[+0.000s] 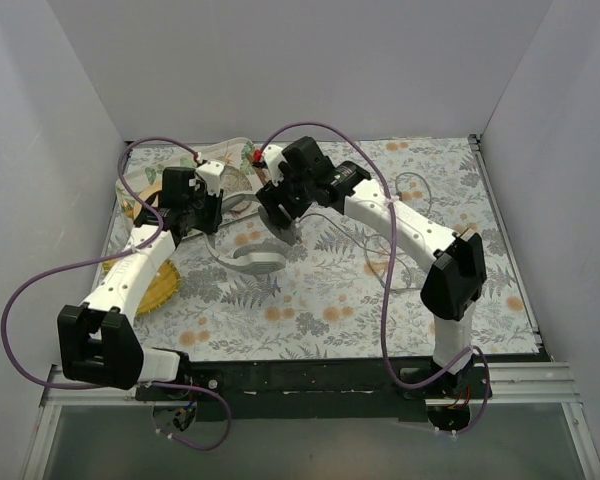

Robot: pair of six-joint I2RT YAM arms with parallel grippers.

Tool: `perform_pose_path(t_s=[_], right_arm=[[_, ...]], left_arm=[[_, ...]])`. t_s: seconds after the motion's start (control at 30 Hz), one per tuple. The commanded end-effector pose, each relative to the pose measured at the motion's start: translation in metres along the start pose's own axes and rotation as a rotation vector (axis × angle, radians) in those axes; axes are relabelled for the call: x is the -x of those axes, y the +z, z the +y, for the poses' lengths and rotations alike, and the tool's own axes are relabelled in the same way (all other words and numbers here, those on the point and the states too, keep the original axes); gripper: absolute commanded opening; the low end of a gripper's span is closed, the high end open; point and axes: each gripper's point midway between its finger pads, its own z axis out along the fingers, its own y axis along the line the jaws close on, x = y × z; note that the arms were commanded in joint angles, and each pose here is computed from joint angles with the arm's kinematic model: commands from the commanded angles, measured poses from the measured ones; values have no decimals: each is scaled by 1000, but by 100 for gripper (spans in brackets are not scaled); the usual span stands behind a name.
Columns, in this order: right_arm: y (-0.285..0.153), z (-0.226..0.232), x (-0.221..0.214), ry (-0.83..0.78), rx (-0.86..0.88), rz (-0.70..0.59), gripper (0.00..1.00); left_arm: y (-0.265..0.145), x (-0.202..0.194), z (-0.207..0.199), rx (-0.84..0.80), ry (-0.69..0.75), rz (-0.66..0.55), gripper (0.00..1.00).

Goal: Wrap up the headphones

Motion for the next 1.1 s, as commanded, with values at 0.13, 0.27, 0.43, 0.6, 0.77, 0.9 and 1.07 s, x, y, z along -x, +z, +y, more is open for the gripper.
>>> perform_pose_path(t_s=[0.13, 0.27, 0.43, 0.6, 0.77, 0.9, 1.07], right_arm=[[-107, 32, 104, -179, 138, -512, 99], [-158, 45, 116, -235, 179, -682, 99], [-174, 9, 72, -188, 179, -730, 98], [-161, -31, 11, -177, 89, -769, 98], [-135, -46, -52, -170, -83, -784, 99], [-131, -52, -61, -193, -138, -837, 98], [-101, -71, -67, -109, -158, -774, 96]], left_arm=[[-7, 15, -24, -189, -87, 2, 0], [-8, 16, -21, -189, -107, 12, 0], [-21, 32, -15, -225, -164, -34, 0], [-42, 59, 4, -215, -219, -112, 0], [-62, 76, 10, -226, -252, -164, 0], [-78, 87, 6, -236, -242, -199, 0], [-87, 90, -1, -268, -227, -217, 0]])
